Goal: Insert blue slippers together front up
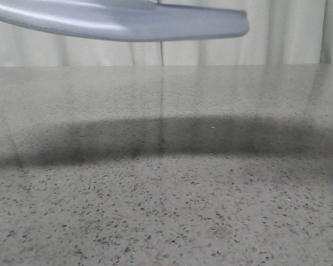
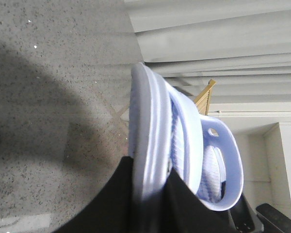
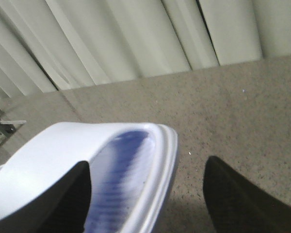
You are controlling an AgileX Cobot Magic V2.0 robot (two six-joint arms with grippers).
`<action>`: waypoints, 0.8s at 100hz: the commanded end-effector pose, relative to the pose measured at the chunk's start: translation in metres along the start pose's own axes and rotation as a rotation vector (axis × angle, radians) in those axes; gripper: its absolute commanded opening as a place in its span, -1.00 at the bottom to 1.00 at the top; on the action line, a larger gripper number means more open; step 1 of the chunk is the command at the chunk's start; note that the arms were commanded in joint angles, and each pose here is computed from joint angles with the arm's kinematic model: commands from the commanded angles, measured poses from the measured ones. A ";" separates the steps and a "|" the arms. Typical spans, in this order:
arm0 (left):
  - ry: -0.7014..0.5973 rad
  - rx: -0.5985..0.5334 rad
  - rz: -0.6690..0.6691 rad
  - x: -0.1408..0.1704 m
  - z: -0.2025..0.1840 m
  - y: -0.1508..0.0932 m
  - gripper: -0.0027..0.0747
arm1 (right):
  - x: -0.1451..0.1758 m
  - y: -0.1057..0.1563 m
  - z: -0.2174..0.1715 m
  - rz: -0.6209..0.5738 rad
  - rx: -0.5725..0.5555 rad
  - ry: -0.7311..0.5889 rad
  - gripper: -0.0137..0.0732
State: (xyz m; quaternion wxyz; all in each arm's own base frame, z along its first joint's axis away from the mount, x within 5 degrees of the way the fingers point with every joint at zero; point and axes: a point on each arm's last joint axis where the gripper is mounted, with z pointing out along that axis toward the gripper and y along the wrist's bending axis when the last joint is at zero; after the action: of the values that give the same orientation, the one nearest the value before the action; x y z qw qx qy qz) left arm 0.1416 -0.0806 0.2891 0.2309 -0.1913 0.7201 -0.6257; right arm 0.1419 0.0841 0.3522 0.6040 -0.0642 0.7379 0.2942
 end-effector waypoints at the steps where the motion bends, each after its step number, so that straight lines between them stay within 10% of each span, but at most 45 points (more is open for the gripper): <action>1: 0.025 0.094 -0.023 0.001 0.000 -0.017 -0.87 | -0.023 0.008 -0.020 -0.045 -0.047 -0.154 0.32; 80: 0.054 -0.070 -0.042 -0.030 0.035 0.030 -0.87 | -0.036 0.015 -0.088 -0.103 -0.099 -0.312 0.32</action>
State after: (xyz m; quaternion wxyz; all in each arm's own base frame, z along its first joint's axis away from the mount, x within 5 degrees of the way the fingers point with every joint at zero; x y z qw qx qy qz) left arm 0.1806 -0.0838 0.2446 0.1813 -0.2120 0.7696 -0.5744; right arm 0.0721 0.0436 0.3853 0.6928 -0.0859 0.6492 0.3019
